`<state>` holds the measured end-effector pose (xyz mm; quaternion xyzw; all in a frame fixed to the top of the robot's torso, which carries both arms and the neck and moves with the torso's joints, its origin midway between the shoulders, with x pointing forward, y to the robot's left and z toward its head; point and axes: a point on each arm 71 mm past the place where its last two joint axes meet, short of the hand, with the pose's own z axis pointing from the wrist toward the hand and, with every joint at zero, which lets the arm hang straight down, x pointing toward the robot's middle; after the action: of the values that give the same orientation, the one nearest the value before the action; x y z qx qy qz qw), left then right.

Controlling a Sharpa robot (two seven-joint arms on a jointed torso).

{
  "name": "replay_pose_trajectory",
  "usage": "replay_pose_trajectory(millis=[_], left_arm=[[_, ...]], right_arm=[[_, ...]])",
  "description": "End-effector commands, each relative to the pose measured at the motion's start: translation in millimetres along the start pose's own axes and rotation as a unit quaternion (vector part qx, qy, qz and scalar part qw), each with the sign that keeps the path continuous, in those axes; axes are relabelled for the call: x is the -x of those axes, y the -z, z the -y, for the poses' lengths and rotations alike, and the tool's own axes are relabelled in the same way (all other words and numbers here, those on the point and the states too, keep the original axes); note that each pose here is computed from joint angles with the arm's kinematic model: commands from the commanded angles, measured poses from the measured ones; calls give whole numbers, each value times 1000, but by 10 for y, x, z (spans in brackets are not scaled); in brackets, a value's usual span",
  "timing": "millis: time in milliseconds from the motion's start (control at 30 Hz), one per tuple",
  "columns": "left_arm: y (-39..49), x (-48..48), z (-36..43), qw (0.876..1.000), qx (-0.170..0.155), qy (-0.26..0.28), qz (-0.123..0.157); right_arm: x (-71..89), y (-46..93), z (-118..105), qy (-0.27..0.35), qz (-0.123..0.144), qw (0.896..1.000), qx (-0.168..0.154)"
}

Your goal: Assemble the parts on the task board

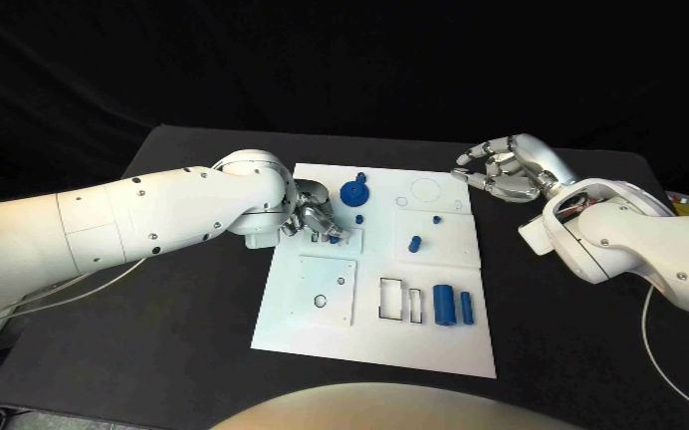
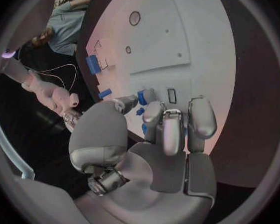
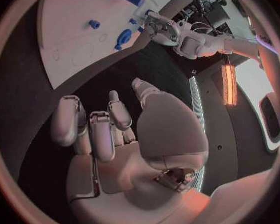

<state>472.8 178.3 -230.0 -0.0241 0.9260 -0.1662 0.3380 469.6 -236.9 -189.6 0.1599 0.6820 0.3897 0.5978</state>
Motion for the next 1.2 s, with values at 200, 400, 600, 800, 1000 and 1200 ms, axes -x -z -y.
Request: replay_pose_trajectory(millis=[200,400,600,800,1000,1200], left_arm=[[5,-1,17,1000,-7,-1,1],[29,15,6,1000,-7,1,7],[69,33,-17,1000,-7,2,13],[92,51,-34,1000,-7,2,14],[97,56,-40,1000,-6,1,12],[89,60,-50,1000,-3,-1,9]], right_arm=[[-9,5,-3,4,-5,1000,3],[-7,9,2,4,-5,1000,3],[-6,15,9,4,-5,1000,2],[-5,20,13,4,-5,1000,1],[-4,23,16,3,-5,1000,0],[-4,24,18,3,-5,1000,0]])
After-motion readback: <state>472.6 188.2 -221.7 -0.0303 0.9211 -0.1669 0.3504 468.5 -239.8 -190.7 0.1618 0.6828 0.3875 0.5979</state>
